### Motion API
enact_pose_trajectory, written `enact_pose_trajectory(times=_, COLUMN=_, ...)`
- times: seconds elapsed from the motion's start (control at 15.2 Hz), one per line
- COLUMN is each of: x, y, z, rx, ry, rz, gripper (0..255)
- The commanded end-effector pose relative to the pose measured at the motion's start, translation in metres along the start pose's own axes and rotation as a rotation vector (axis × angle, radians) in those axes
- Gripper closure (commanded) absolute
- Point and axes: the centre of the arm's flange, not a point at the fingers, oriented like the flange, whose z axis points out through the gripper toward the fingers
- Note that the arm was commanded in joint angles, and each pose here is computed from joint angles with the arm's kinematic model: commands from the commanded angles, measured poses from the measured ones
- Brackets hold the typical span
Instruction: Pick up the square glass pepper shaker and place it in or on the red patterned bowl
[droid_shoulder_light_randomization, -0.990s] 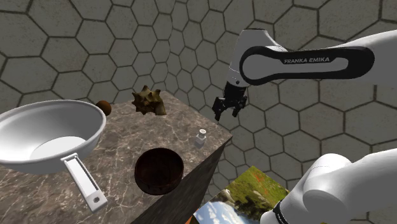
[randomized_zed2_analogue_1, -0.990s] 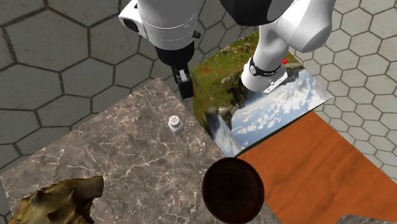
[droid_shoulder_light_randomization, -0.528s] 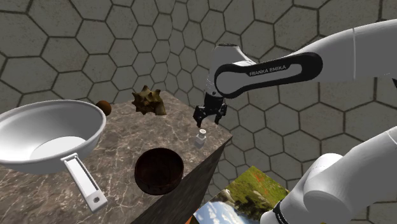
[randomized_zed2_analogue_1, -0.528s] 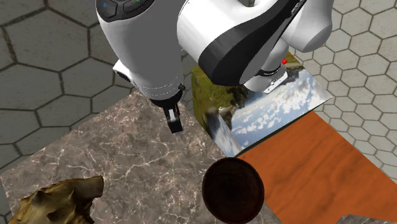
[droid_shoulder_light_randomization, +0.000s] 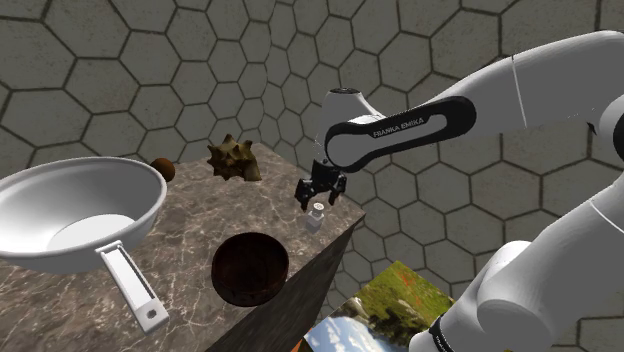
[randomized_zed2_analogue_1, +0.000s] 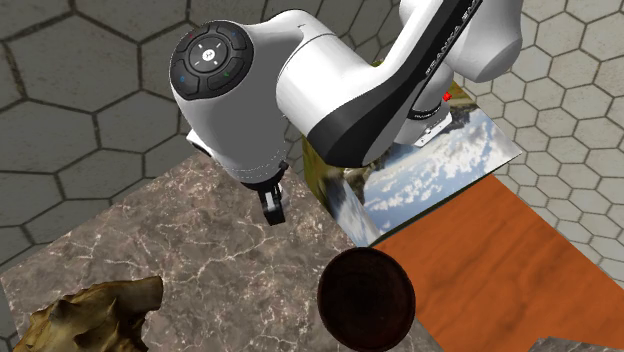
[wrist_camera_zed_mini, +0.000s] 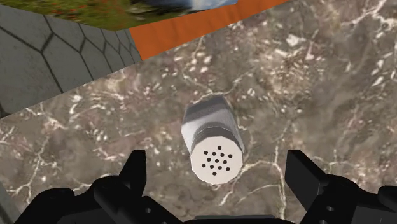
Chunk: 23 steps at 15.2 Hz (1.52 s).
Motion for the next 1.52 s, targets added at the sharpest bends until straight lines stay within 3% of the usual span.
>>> enact_pose_trajectory(times=0.0, x=0.0, y=0.001, z=0.009, rx=0.0, ry=0.0, rz=0.0, gripper=0)
enact_pose_trajectory(times=0.46, x=0.0, y=0.001, z=0.009, rx=0.0, ry=0.0, rz=0.0, gripper=0)
enact_pose_trajectory(times=0.53, x=0.0, y=0.001, z=0.009, rx=0.0, ry=0.0, rz=0.0, gripper=255)
enact_pose_trajectory(times=1.12, x=0.0, y=0.001, z=0.009, rx=0.0, ry=0.0, rz=0.0, gripper=255)
enact_pose_trajectory(times=1.45, x=-0.001, y=0.002, z=-0.017, rx=0.0, ry=0.0, rz=0.0, gripper=255)
